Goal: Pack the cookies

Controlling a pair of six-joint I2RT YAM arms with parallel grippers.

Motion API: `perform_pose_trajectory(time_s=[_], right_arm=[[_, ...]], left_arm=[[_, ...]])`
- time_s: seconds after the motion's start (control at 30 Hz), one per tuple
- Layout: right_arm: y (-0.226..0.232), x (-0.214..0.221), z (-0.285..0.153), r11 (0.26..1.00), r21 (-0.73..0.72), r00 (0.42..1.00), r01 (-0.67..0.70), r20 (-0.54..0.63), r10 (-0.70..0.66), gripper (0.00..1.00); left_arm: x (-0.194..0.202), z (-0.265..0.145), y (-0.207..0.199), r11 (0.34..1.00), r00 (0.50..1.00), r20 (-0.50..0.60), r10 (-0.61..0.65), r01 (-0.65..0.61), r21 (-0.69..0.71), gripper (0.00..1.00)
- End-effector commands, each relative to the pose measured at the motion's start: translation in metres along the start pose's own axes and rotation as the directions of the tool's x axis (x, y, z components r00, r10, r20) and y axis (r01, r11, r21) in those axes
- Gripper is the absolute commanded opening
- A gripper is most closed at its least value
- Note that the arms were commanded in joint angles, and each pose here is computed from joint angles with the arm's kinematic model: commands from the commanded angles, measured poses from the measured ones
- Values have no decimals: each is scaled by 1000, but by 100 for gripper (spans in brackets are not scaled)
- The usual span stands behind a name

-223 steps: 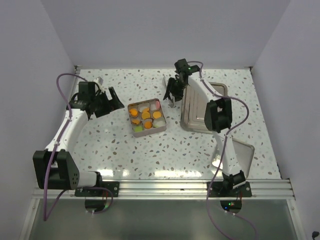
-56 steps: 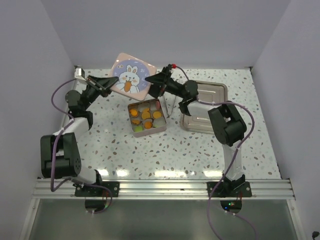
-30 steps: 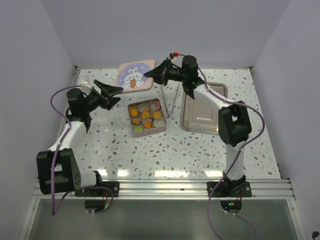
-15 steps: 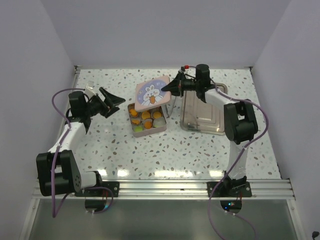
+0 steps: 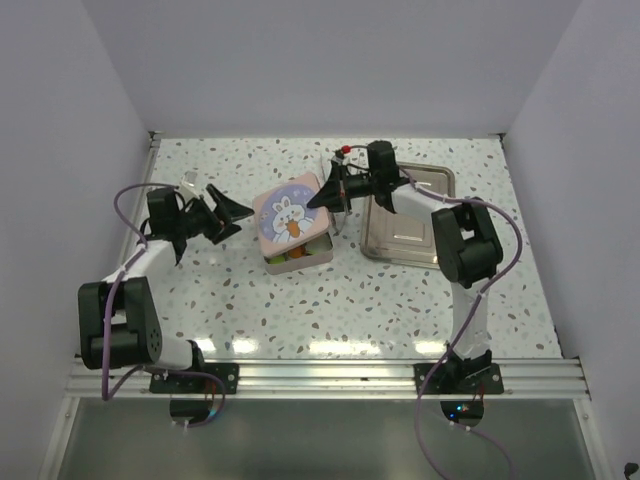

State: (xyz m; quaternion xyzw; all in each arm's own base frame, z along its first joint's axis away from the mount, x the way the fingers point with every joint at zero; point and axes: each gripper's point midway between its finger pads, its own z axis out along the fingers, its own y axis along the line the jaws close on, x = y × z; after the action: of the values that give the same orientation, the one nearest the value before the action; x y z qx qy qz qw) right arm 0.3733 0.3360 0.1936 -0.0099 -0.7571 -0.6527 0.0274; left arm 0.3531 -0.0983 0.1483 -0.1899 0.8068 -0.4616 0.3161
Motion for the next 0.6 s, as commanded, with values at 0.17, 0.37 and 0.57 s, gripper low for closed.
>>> perform_pose_trajectory(time_s=[0.17,0.37,0.57], right_arm=[[-31,18,9,996,45,994,71,-85,-67,0],[-42,19,11,995,63,994,71,-89,-66,0],[-60,19,12,995,87,995,53,-84,-46,0]], left_arm=[[16,18,33,1000,998,-54,31,-31,-3,90],[29,34,34,999,994,-101,43,-44,-4,90],[34,46,34,998,991,-125,53,-55,-16,89]])
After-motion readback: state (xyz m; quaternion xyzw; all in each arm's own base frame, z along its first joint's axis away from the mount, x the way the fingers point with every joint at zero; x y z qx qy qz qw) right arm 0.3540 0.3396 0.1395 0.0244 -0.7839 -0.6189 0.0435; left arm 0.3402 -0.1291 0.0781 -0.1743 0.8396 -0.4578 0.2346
